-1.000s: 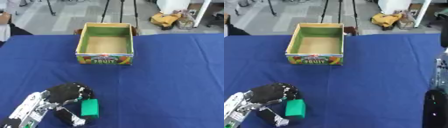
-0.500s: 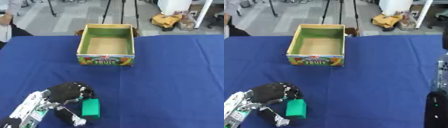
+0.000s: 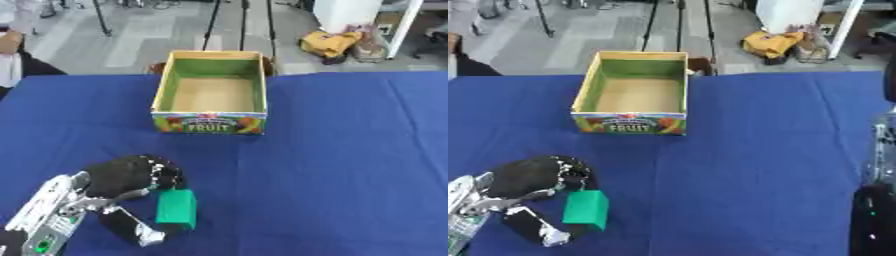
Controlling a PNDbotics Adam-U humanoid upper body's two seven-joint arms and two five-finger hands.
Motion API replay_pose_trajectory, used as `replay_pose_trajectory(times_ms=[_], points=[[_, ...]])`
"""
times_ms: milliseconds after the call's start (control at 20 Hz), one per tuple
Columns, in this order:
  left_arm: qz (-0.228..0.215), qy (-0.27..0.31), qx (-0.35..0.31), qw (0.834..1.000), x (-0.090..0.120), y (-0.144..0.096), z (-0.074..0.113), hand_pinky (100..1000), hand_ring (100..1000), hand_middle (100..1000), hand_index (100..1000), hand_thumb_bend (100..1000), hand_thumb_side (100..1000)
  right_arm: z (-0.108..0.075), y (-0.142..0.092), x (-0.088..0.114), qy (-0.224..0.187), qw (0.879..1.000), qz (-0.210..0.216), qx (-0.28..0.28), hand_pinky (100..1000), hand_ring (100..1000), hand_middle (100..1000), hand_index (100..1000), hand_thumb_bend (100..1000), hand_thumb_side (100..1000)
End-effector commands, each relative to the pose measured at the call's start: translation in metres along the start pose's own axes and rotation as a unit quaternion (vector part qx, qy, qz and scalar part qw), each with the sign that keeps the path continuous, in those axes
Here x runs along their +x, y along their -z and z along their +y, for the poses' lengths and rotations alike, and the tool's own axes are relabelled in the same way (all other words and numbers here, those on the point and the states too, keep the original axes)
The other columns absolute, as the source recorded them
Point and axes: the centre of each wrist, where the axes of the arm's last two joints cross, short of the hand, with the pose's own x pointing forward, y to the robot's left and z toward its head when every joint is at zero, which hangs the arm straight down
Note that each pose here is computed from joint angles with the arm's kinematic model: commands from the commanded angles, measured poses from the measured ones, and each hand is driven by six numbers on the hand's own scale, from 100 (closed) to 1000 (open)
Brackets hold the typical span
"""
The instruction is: Pick up objects on the table and place them in the box.
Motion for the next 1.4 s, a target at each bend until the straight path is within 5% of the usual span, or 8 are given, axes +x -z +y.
replay_pose_trajectory(times_ms=[50, 1400], points=[[-0.084, 0.077, -0.087, 0.990, -0.003, -0.009, 0.025, 749, 782, 655, 623, 100, 711, 0.000, 0.009, 0.006, -0.001, 1.000, -0.019, 0.003, 764, 838, 575, 831, 100, 838], [-0.037, 0.063, 0.050, 0.996, -0.010, -0.086, 0.149, 742, 767, 616, 576, 100, 635, 0.005, 0.018, 0.006, 0.013, 0.999, -0.038, 0.007, 764, 839, 570, 829, 100, 822]])
